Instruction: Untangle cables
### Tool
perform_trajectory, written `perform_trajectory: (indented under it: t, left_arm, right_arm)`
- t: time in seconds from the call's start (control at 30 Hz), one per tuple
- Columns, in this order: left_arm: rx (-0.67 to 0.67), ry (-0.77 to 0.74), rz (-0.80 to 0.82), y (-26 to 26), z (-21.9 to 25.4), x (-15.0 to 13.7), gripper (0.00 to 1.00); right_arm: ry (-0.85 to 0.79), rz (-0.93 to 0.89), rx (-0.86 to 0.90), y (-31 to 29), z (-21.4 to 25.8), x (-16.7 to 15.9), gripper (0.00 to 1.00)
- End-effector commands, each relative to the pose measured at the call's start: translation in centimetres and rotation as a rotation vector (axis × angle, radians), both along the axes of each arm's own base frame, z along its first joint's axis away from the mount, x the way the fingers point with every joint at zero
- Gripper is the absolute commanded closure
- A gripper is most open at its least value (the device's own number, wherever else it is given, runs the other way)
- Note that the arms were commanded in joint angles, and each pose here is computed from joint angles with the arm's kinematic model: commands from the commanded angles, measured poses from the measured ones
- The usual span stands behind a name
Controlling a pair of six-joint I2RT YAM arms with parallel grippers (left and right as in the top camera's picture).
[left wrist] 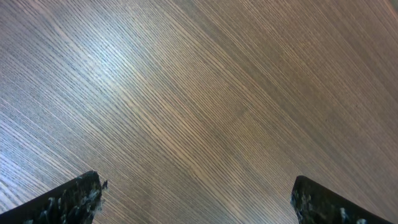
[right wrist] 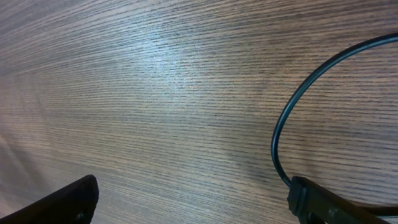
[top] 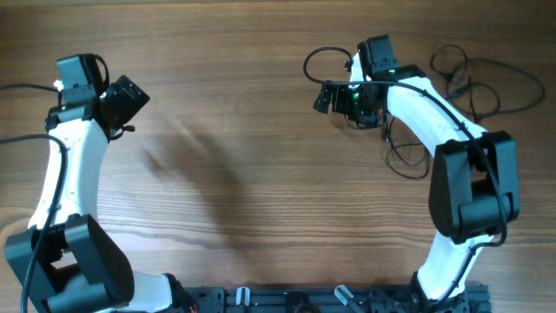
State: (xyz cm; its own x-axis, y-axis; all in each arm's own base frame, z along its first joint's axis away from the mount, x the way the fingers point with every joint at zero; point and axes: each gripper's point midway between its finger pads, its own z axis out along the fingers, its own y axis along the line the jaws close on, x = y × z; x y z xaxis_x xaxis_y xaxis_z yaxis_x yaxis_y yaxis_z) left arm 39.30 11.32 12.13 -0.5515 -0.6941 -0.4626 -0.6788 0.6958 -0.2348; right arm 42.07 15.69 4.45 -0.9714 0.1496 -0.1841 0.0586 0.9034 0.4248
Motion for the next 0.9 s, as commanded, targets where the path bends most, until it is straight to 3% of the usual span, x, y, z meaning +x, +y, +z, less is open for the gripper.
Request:
perform_trajectory:
  t: [0.0,0.33,0.67,0.87]
  left_arm:
    - [-0.002,0.005,0.022,0.4,-0.3,0.0,0.0]
    - [-0.002,0.005,0.022,0.4,-0.3,0.0,0.0]
    - [-0.004,0.01,0.023,0.5,-0.4,-0.1,0.0]
    - [0.008,-0.036,0.022,0.4,1.7,-0.3,0.0]
  right_arm:
    - [0.02,-0.02,-0.008,-0.3,-0.8,-0.1,0.0]
    - [-0.027,-0.032,0.008,0.0,-0.4,1.1,0.0]
    - [0.002,-0.211,0.077,0.3,0.2,2.3,0.0]
    - [-0.015,-0.213,0.084,0.4,0.3,2.7,0.0]
